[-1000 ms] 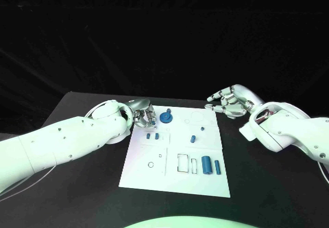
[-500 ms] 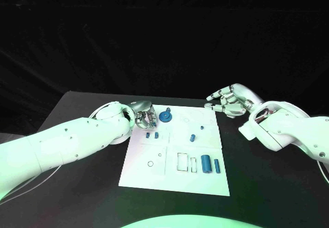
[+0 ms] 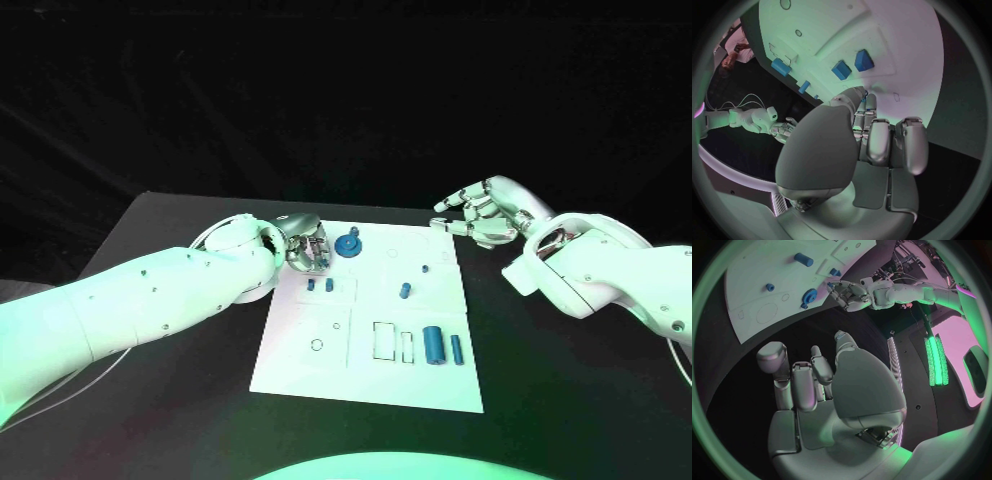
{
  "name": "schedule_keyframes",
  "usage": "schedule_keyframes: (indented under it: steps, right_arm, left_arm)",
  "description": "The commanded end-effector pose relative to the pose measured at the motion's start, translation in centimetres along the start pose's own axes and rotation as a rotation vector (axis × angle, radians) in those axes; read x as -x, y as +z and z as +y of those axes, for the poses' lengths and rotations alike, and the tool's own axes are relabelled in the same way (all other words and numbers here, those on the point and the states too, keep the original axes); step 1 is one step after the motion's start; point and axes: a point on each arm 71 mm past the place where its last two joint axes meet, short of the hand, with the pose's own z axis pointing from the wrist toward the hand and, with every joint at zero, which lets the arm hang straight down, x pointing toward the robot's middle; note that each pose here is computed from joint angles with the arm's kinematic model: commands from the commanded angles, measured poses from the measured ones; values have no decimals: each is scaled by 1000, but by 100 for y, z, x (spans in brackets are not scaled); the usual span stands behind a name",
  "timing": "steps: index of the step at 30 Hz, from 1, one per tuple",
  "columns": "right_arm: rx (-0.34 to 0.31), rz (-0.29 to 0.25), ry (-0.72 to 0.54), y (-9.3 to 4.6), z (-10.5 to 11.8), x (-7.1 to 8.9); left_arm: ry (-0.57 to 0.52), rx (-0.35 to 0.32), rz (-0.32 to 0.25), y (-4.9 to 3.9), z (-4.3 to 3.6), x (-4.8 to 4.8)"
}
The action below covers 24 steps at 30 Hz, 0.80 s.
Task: Assemble the parts on the task board
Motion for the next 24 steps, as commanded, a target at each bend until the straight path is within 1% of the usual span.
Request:
schedule_keyframes:
  steps: [1,9,24]
  right_arm:
    - [11,14,-2,-2,14,-19]
    - [12,16,-1,-4,19,-22]
    - [13,16,-1,-5,20,-23]
  left_arm:
    - [18,2,24,9,-14,-23]
    - [25,10,31,23,-5,-36]
    - [25,-1,38,42,-47,-62]
